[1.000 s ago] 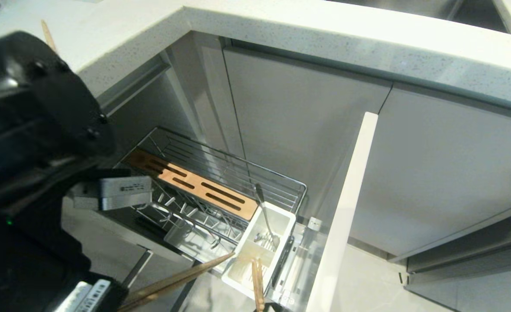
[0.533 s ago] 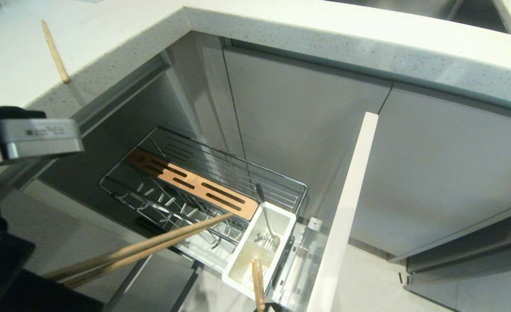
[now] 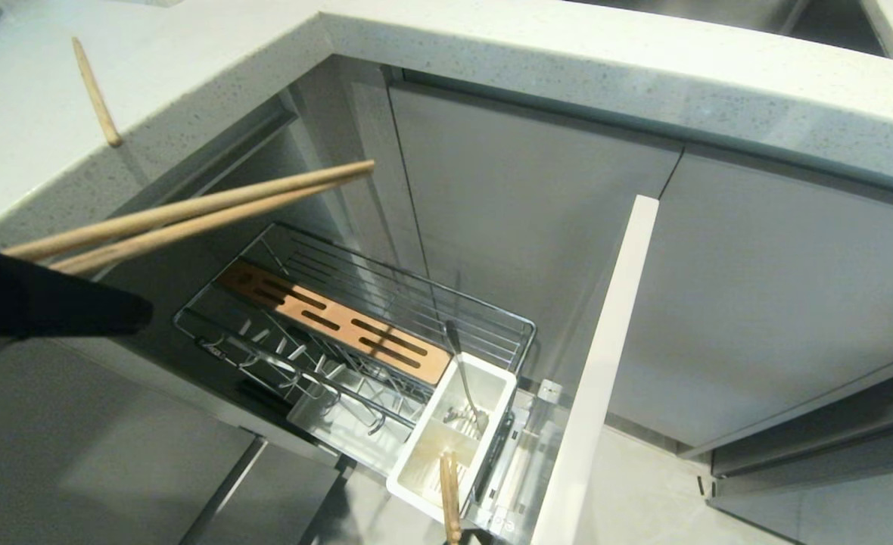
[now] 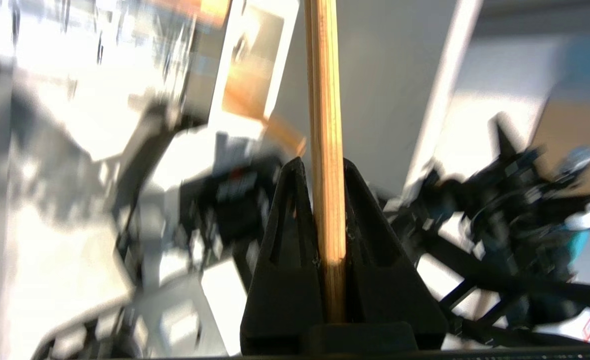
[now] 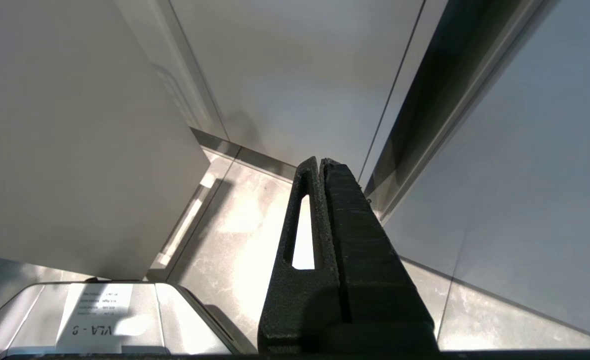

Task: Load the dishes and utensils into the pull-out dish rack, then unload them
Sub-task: Take the chopsticks out of the cupboard

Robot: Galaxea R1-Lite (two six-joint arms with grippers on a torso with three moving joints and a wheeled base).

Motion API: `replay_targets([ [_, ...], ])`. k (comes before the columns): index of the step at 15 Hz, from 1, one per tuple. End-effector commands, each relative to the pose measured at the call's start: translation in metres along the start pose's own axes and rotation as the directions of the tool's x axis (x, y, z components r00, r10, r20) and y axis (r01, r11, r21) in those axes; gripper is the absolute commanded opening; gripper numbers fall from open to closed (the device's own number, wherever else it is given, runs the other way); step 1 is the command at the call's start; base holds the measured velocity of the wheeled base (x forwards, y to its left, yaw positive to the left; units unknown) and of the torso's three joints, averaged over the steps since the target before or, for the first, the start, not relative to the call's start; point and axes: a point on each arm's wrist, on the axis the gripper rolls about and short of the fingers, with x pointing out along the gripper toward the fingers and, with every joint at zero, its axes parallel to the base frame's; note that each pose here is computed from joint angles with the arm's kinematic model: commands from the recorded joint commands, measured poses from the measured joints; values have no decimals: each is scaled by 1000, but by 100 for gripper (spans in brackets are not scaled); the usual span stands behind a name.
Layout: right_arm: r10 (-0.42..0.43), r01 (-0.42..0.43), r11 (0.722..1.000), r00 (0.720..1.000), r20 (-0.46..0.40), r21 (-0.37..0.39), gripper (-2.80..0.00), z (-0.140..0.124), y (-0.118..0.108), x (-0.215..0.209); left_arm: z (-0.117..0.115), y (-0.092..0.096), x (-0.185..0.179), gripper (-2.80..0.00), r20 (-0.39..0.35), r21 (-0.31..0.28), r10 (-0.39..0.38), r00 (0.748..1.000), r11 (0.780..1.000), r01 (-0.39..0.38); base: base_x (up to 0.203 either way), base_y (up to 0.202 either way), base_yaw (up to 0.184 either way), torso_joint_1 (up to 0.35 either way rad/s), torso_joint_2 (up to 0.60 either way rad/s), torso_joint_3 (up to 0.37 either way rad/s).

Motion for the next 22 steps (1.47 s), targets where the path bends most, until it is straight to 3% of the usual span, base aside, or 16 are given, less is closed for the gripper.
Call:
replay_targets([
  [1,0,0,1000,1000,-2,0,-280,0,0,0,2,5,-13,-280,66,-8,-30,997,999,31,0,0,0,0,0,0],
  [8,0,0,1000,1000,-2,0,-280,0,0,0,17,8,-30,-280,319,-6,6,948,1000,-5,0,0,0,0,0,0],
  [11,0,0,1000,1000,-2,0,-280,0,0,0,25,13,-35,-280,420,-56,77,904,997,-59,0,0,0,0,0,0],
  [13,0,0,1000,1000,-2,0,-280,0,0,0,32,21,-43,-280,498,-107,156,853,987,-118,0,0,0,0,0,0],
  [16,0,0,1000,1000,-2,0,-280,0,0,0,32,35,-65,-280,603,-192,291,743,957,-219,0,0,0,0,0,0],
  [20,0,0,1000,1000,-2,0,-280,0,0,0,10,43,-109,-280,713,-341,490,502,868,-362,0,0,0,0,0,0],
  [22,0,0,1000,1000,-2,0,-280,0,0,0,-8,38,-121,-280,715,-430,590,376,794,-430,0,0,0,0,0,0],
])
